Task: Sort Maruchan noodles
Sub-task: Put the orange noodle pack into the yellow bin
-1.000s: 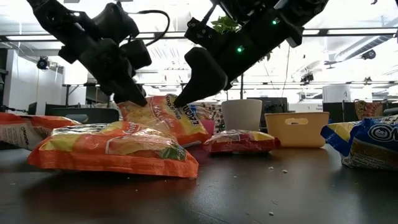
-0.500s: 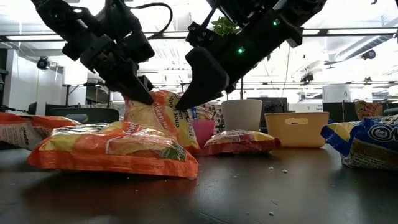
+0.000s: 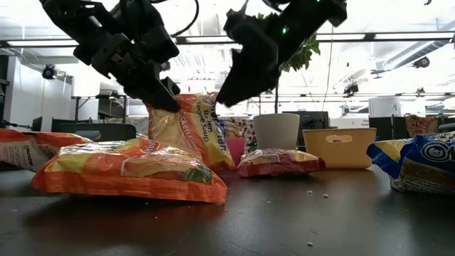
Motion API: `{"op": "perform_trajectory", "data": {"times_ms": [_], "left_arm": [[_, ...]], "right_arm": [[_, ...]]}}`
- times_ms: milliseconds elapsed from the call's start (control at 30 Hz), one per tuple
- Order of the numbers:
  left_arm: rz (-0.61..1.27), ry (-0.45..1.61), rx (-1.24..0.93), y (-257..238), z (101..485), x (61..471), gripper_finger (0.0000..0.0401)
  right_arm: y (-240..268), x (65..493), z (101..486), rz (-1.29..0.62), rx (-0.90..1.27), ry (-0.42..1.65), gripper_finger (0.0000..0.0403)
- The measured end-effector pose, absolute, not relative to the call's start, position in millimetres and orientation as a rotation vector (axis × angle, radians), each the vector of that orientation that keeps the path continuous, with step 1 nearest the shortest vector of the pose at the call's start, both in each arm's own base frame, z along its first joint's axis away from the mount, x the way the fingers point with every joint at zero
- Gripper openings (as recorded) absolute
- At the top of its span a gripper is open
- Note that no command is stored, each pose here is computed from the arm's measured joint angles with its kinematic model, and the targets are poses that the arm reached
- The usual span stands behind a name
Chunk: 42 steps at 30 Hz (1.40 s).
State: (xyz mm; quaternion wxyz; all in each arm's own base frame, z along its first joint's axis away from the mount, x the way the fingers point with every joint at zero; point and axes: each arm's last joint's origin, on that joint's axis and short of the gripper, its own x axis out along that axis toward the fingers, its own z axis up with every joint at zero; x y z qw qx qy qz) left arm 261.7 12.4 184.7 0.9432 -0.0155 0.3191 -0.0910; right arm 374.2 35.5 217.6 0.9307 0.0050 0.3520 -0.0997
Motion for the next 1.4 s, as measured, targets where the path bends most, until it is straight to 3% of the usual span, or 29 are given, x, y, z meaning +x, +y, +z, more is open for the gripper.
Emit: {"op": "perform_trajectory", "data": {"times_ms": [333, 733, 900, 1167, 1300, 1400], "left_arm": [[-0.191, 0.589, 0.049, 9, 189, 265, 0.0067], [-0.198, 0.536, 0.102, 9, 193, 268, 0.0065], [-0.2, 0.531, 0.106, 8, 193, 268, 0.0065], [-0.184, 0.525, 0.134, 9, 194, 269, 0.007], [-0.175, 0.517, 0.142, 9, 195, 268, 0.0088], [-0.174, 0.495, 0.146, 9, 201, 266, 0.0114]], "right_arm": [[4, 375, 236, -0.008, 0.134, 0.664, 0.0299], [-1, 398, 222, 0.128, 0.057, 0.69, 0.0293], [-1, 405, 218, 0.15, 0.035, 0.694, 0.0262], [-1, 405, 218, 0.155, 0.036, 0.696, 0.0156], [-1, 405, 218, 0.153, 0.036, 0.696, 0.0114], [-1, 405, 218, 0.153, 0.037, 0.698, 0.0104]]}}
